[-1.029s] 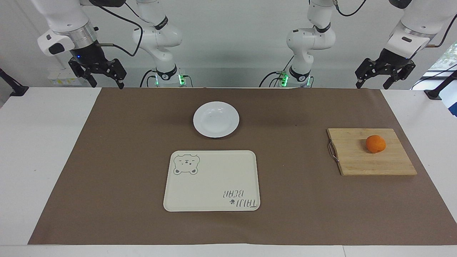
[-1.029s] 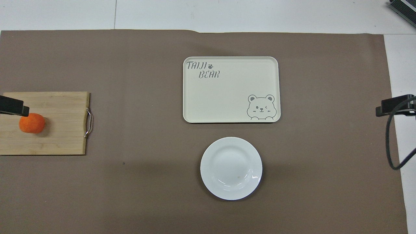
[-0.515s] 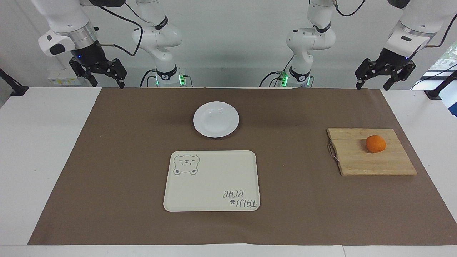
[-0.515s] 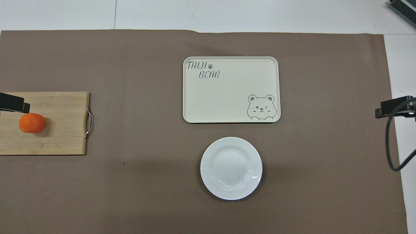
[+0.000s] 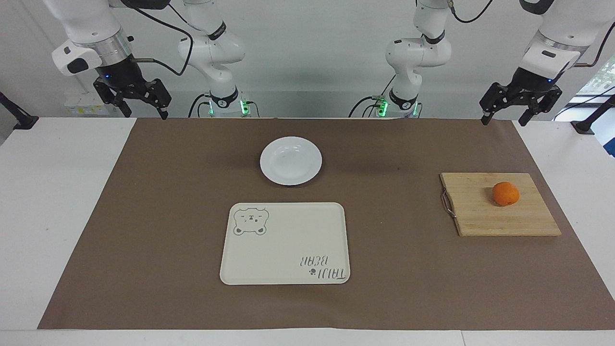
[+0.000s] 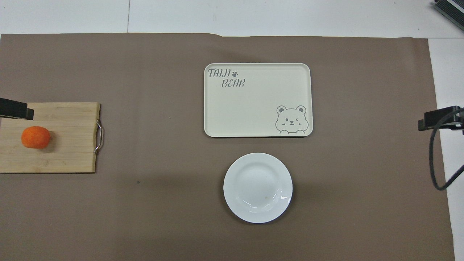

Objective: Place orange and plate with both arms

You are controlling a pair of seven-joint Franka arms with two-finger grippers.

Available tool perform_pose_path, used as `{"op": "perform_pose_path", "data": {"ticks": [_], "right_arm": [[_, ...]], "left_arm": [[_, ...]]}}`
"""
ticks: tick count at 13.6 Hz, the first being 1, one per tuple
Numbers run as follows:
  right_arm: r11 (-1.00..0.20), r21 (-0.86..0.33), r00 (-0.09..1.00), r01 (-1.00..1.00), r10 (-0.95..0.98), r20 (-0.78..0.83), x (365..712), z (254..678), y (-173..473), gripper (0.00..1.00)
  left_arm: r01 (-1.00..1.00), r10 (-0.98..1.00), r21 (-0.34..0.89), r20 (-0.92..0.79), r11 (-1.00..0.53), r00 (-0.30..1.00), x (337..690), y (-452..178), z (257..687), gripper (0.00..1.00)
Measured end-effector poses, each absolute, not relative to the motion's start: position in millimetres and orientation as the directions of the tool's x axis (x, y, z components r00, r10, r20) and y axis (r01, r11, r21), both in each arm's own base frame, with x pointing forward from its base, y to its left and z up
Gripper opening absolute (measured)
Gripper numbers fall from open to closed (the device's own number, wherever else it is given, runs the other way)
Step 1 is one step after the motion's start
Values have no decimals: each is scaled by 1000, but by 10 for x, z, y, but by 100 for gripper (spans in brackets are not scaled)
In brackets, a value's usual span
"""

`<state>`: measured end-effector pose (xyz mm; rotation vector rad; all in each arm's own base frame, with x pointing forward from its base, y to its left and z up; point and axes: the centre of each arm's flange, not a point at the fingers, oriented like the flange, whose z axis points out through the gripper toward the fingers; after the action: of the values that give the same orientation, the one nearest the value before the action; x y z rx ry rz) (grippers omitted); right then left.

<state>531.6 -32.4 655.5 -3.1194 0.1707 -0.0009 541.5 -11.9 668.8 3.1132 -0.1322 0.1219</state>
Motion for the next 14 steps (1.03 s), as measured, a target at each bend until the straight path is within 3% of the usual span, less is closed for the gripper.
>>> {"op": "perform_pose_path", "data": {"ticks": [14], "right_arm": [[-994, -18, 995, -104, -104, 3, 5307, 6572, -299, 100]], "left_arm": [[-110, -108, 16, 81, -994, 991, 5418, 43, 6681, 100]]}}
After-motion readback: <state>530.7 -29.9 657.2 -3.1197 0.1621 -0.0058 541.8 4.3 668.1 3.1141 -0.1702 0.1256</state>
